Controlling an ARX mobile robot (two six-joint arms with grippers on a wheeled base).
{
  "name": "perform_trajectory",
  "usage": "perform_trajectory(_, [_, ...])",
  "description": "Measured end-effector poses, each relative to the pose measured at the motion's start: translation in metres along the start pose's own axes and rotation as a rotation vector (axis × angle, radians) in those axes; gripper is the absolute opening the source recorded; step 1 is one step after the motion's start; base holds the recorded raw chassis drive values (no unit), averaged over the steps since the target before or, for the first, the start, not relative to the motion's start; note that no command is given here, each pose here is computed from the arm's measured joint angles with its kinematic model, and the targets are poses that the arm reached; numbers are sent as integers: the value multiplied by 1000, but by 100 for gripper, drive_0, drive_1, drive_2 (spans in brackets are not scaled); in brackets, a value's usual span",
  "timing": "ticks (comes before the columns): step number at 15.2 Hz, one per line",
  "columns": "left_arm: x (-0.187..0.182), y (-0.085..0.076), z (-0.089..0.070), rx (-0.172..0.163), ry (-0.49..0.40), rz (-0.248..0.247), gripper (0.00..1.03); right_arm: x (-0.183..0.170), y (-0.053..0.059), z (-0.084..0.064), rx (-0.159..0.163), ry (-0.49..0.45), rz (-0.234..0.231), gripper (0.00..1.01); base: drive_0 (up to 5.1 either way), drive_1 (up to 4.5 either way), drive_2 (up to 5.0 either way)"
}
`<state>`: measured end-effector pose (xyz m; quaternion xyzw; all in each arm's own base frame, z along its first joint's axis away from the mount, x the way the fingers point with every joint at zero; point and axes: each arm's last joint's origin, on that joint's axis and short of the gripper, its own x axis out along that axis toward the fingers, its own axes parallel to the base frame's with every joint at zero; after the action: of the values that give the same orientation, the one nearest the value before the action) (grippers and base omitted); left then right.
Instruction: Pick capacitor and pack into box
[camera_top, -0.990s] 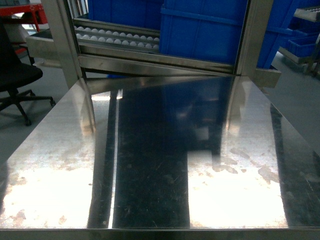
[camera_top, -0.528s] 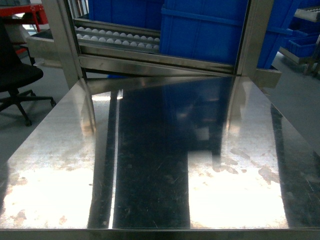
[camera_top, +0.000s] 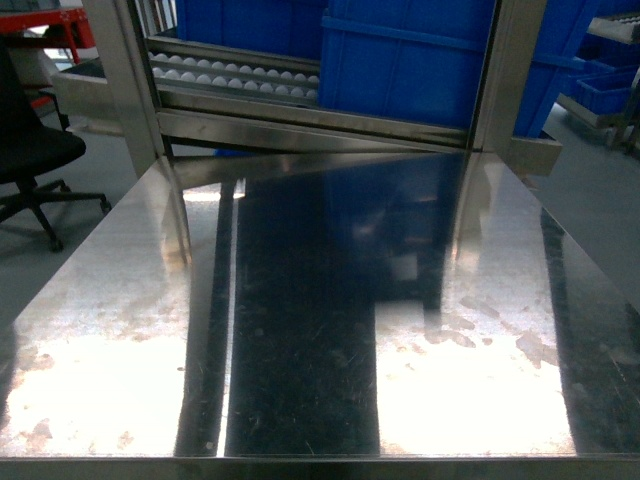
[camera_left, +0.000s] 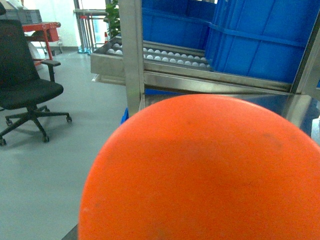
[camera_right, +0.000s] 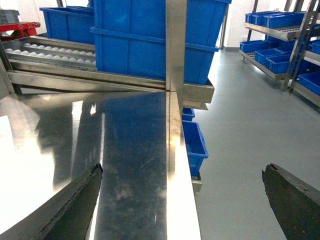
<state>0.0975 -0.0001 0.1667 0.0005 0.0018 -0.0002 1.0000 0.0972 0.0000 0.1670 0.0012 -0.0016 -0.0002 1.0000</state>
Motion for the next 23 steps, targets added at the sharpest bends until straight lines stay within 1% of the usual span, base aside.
perform_trajectory(23, [0,0,0,0,1,0,43,0,0,0,-1,-1,1,98,0,0,0])
